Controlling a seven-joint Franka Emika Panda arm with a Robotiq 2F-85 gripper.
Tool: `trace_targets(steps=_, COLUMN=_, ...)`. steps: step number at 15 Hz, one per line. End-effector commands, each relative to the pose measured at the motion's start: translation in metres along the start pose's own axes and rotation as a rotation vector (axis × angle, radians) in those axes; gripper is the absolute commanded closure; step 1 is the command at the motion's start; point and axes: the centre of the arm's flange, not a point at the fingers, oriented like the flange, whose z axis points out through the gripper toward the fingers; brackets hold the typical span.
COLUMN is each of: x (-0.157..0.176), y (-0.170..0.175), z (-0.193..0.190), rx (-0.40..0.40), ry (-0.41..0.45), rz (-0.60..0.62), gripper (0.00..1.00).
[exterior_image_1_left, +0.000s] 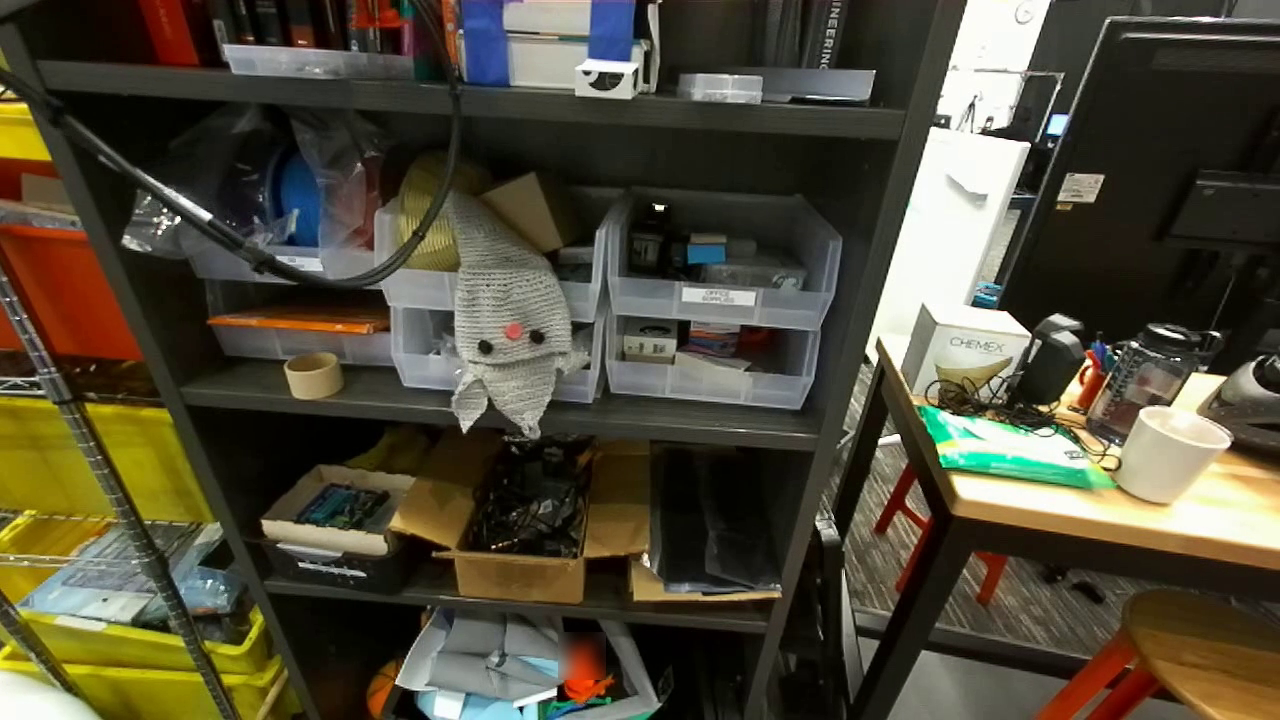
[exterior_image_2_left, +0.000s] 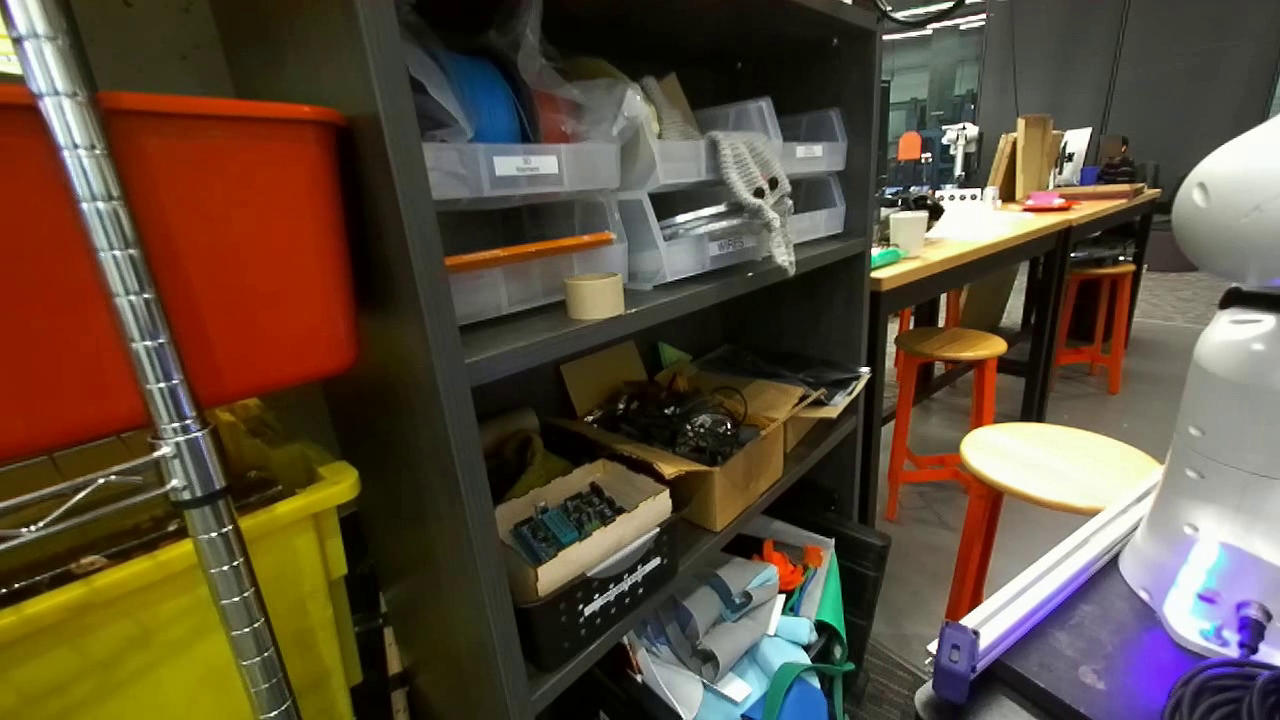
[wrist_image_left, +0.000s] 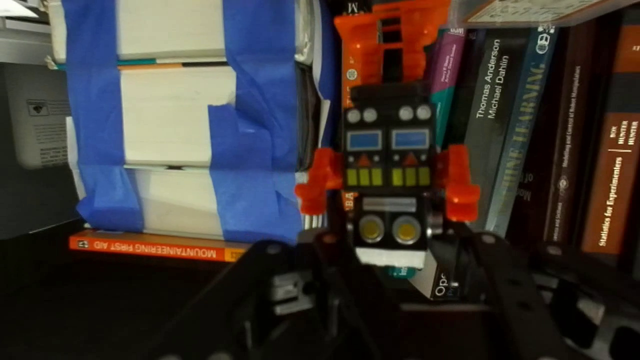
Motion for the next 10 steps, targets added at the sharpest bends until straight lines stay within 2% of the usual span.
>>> trace_targets(steps=1, x=-0.016, y=-0.006, z=-0.026, rx=-0.045, ry=0.041, rz=0.015, gripper=0.82)
trace_targets(steps=10, x=-0.070, y=-0.013, z=-0.048, rx=-0.125, ry=0.038, rz=0.066, gripper=0.82)
